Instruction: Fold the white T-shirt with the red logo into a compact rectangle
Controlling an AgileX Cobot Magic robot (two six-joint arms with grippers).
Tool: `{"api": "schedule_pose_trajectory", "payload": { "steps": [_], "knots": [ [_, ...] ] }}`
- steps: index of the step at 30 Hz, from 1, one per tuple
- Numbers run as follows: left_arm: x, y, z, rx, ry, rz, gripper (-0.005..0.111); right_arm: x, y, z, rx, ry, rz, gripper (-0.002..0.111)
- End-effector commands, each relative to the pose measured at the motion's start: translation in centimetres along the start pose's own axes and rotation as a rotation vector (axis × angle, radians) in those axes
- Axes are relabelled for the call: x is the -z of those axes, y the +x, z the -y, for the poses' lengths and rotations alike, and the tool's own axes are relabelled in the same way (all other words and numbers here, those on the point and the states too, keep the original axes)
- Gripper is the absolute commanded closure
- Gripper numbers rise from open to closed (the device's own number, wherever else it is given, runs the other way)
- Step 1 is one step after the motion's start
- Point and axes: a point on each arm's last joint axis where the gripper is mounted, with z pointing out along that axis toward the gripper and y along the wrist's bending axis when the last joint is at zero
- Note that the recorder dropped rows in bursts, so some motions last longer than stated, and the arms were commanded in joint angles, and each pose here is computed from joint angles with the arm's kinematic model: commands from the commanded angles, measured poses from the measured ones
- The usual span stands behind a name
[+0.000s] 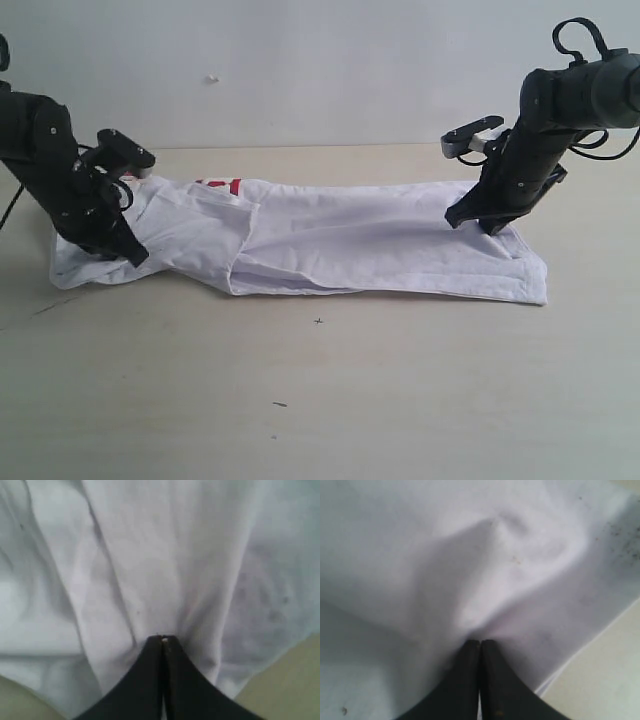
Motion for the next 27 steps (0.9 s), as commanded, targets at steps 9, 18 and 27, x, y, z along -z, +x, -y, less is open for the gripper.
{"api": "schedule_pose_trajectory", "payload": {
  "steps": [9,18,27],
  "knots": [
    [-3.1,2.0,0.5,-0.015,0.069,-0.173,0.107,-1.0,0.9,-0.4,-0.013,-0.039,-0.070,0.108],
    [-2.3,4.0,1.6,-0.068,0.197,-0.375,0.107,-0.9,1.5,-0.6,-0.015,-0.057,-0.127,0.108],
    [0.0,3.8,2.0,-0.068,0.264,-0.374,0.107,2.8,0.6,-0.4,-0.068,-0.041,-0.060,0.108]
  ]
}}
